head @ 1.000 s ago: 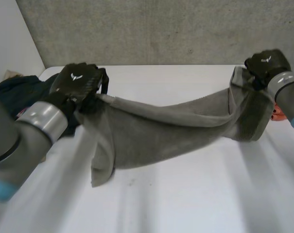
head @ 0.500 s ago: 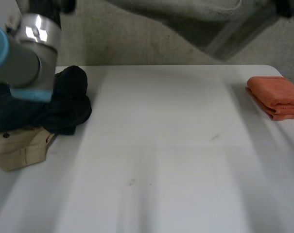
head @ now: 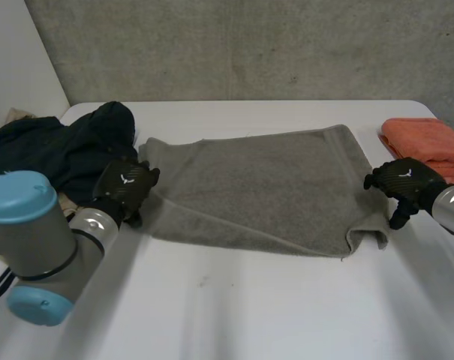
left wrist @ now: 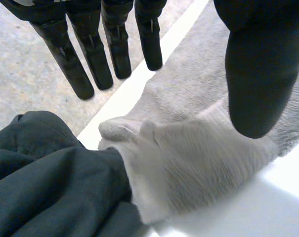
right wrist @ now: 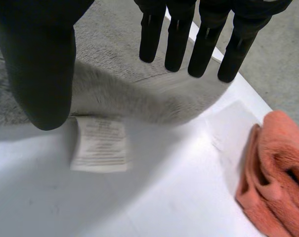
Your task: Fold the laundry.
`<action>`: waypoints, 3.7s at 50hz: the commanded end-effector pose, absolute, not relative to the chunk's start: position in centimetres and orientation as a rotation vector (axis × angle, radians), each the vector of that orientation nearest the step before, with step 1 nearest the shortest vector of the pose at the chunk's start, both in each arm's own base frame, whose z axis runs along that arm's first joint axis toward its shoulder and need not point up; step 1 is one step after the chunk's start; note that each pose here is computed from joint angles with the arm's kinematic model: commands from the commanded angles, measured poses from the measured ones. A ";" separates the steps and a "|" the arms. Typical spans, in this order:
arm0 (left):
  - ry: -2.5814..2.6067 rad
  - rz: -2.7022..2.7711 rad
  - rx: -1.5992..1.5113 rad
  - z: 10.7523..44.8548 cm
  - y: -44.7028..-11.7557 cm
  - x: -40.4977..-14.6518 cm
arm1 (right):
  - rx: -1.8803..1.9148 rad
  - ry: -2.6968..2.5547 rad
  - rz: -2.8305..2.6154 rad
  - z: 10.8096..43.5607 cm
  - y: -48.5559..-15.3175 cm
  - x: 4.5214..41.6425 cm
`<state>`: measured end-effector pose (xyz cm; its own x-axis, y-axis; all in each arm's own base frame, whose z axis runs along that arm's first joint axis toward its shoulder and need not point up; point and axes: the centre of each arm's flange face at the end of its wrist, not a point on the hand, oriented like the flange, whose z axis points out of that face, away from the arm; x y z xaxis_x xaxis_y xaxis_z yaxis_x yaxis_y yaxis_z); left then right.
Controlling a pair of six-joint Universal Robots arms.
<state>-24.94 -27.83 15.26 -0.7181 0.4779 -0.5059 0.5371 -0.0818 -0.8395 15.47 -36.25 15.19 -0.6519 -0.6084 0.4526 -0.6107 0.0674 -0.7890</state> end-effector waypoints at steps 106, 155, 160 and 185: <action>2.486 -1.731 1.035 13.6 -37.5 -29.0 | 1.139 -2.092 1.858 17.5 -30.2 20.8; 1.949 -2.291 1.415 33.2 -16.2 -30.6 | 2.074 -1.771 2.206 12.9 -34.2 37.8; 1.909 -2.329 1.326 33.4 -18.0 -30.2 | 1.734 -1.620 2.316 19.3 -37.6 36.9; 1.860 -2.356 1.173 26.2 -27.8 -32.0 | 1.203 -2.118 1.903 20.9 -26.6 25.2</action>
